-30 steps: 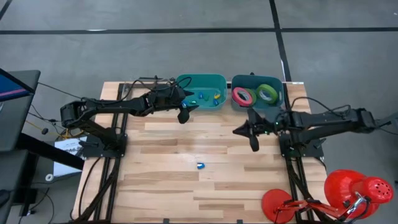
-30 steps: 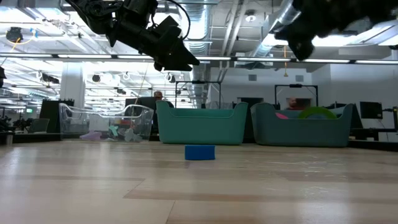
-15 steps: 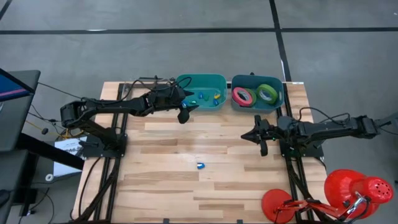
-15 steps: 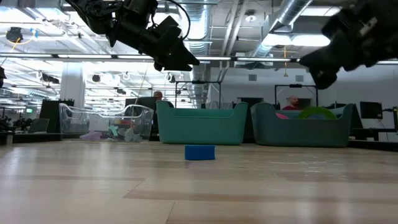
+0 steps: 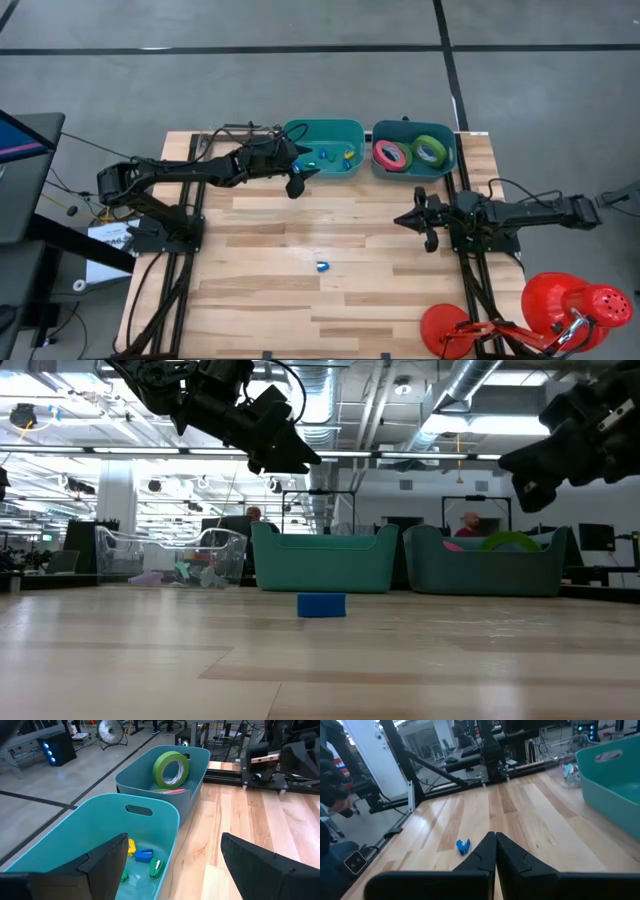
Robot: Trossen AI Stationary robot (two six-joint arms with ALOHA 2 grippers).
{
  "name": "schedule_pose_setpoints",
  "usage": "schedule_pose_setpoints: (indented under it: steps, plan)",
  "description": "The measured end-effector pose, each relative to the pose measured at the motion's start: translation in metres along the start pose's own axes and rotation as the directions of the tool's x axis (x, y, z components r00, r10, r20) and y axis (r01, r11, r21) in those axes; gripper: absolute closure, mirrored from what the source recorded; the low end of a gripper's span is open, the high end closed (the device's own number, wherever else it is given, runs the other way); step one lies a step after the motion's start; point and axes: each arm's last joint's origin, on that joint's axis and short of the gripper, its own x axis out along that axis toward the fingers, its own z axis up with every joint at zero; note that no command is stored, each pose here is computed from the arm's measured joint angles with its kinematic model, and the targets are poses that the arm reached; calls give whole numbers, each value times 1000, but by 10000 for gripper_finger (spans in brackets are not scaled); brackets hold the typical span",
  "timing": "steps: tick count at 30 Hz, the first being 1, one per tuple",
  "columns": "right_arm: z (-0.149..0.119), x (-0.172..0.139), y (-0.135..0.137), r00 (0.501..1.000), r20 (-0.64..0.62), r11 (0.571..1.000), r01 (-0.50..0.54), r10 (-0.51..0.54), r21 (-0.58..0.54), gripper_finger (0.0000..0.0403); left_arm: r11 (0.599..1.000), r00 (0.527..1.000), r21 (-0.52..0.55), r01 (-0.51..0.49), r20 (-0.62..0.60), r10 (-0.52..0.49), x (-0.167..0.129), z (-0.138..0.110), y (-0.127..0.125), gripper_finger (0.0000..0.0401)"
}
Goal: Pick and place Stapler, Stapler remover, tape
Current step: Put the blue stapler into the green bin
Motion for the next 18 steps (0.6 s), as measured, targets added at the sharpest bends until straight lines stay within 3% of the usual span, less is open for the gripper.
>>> schedule_pose_setpoints:
  steps: [10, 18]
  plan:
    - [-10, -6, -2, 995, -96, 999, 20, -24, -48, 403, 1000, 1000, 0, 0, 0, 0, 0, 0, 0, 92]
    - [-8, -7, -2, 997, -72, 996, 16, -23, -92, 403, 1000, 1000, 0, 0, 0, 0, 0, 0, 0, 93]
